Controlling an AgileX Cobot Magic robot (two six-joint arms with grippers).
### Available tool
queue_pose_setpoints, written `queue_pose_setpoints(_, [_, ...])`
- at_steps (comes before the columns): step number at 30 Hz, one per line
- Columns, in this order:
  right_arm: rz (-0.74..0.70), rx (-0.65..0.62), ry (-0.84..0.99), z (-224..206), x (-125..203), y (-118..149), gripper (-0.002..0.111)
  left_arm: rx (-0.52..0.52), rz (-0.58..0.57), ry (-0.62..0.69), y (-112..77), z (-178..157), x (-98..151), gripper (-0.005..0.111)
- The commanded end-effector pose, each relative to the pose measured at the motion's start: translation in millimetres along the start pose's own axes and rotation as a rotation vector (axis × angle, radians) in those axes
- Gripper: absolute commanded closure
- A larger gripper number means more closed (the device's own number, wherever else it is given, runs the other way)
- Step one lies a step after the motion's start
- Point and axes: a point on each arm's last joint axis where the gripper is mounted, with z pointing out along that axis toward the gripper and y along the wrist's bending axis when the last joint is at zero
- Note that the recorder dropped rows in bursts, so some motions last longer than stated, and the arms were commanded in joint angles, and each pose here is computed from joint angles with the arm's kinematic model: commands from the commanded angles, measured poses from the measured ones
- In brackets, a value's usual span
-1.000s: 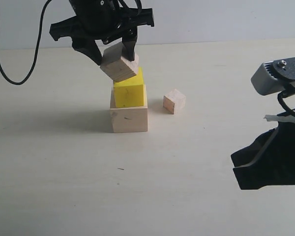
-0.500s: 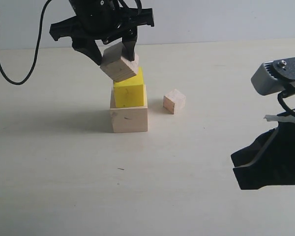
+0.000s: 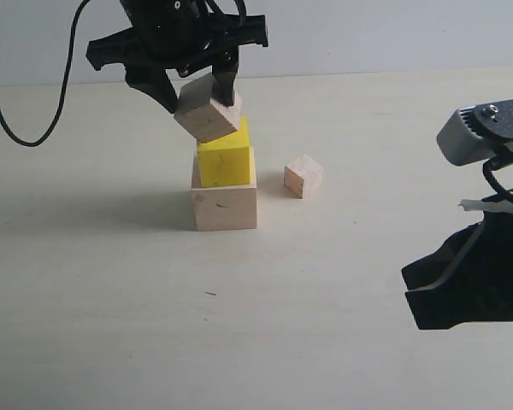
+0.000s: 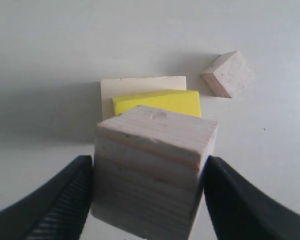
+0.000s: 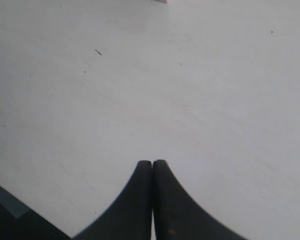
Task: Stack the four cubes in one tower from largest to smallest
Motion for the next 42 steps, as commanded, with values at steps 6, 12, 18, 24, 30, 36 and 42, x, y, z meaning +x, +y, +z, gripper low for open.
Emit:
queue_pose_setpoints(6, [-0.010,0.004,-0.067,-1.2,-4.8,-1.2,0.108,0.015,0.015,-0.007,-1.3,-5.4,1.1,0.079])
queue_pose_setpoints(12, [-0.004,-0.001,-0.182,-1.7,-15.7,-0.7,0.108,0.014,0.015,-0.005,-1.3,-4.5,1.0,0.079])
queue_pose_setpoints(18, [0.007,0.013,-0.317,18.8,-40.5,-2.8,0.108,0.018,0.008,0.011,-2.4,0.8,1.2,0.079])
queue_pose_setpoints(24, [0.017,0.037,-0.274,53.1,-68.7,-2.8,0.108,0.018,0.008,0.011,-2.4,0.8,1.2,0.079])
queue_pose_setpoints(30, [0.018,0.041,-0.261,69.6,-91.5,-0.1,0.108,0.017,0.004,0.010,-1.2,0.8,0.4,0.079])
queue_pose_setpoints(36, [0.024,0.046,-0.268,71.6,-95.2,-1.6,0.108,0.017,0.026,0.010,-1.2,0.8,0.4,0.079])
queue_pose_setpoints(42, [0.029,0.048,-0.256,71.7,-94.4,-2.9,0.108,0.016,0.049,0.009,-1.1,0.8,0.3,0.074])
